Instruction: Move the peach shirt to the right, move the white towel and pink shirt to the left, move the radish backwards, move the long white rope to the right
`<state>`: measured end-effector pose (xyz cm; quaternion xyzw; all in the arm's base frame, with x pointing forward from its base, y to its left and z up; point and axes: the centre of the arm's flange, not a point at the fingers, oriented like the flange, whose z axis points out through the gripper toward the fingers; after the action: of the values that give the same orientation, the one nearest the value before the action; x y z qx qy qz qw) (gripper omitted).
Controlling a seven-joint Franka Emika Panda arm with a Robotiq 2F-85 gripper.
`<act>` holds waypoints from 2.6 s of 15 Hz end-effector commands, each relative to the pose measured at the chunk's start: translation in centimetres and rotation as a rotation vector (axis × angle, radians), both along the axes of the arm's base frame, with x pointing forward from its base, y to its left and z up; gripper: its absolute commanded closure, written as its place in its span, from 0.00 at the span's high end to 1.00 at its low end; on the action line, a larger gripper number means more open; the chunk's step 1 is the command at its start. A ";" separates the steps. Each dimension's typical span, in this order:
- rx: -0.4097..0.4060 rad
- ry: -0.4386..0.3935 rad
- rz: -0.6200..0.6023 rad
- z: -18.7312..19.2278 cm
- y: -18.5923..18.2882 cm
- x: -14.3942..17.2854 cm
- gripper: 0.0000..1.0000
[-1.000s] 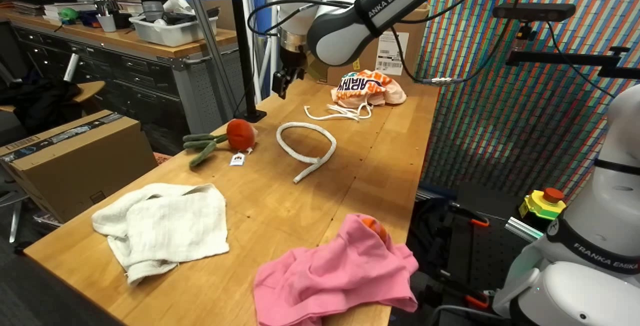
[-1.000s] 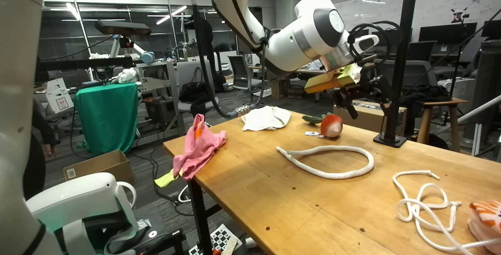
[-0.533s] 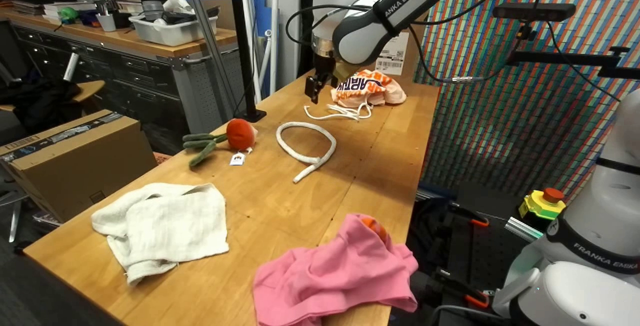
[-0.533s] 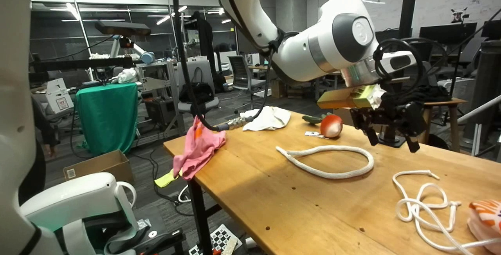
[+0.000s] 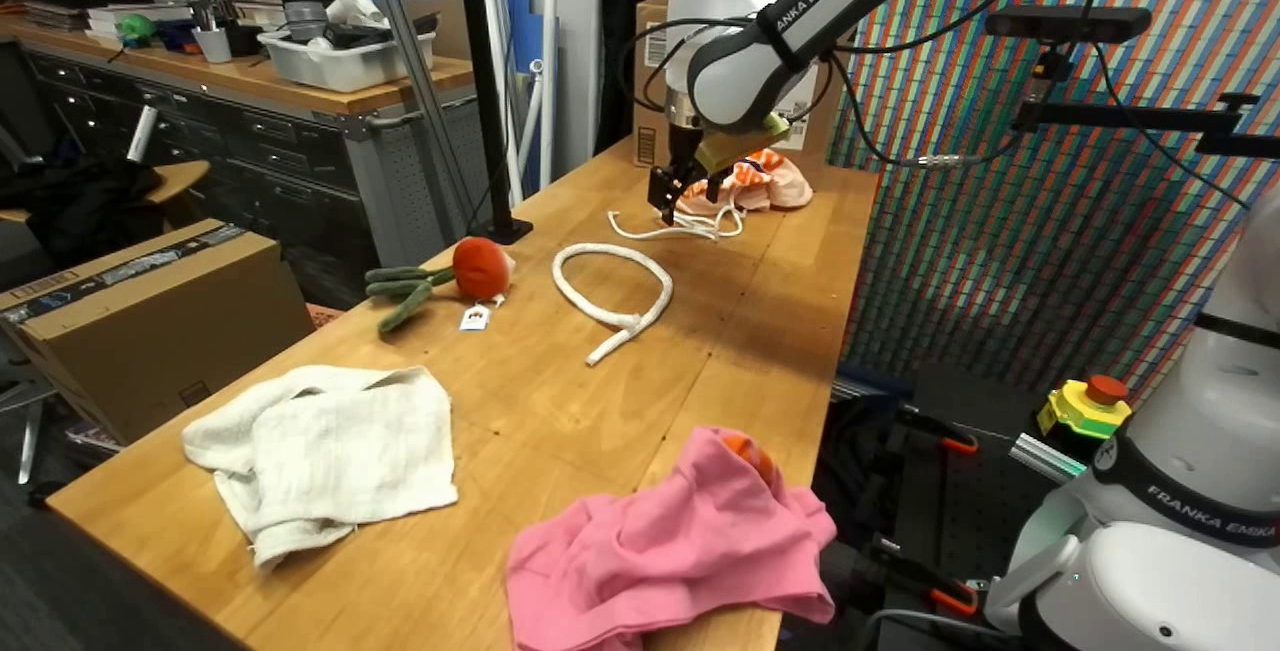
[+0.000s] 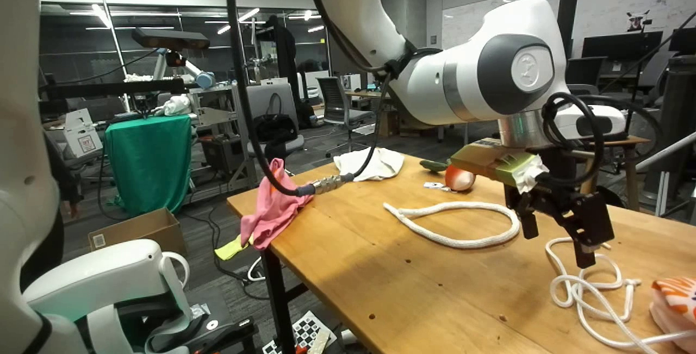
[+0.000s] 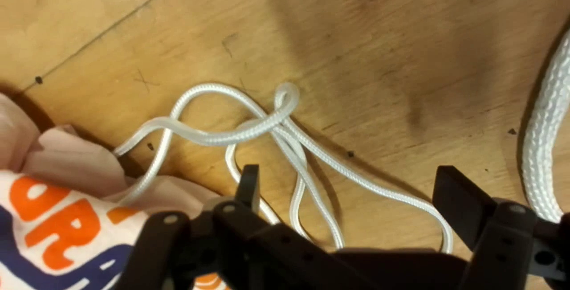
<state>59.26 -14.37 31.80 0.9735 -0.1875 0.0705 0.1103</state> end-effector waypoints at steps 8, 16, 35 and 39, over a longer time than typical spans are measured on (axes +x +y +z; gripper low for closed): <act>0.137 0.021 -0.188 -1.8 -3.1 -0.8 1.00; 0.219 0.032 -0.299 -5.5 -5.8 -0.9 1.00; 0.259 -0.007 -0.111 -2.2 -0.5 1.3 0.07; 0.231 -0.043 -0.016 0.1 2.7 2.3 0.10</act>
<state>61.00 -13.45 29.04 0.9703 -0.2378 0.0427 -0.0096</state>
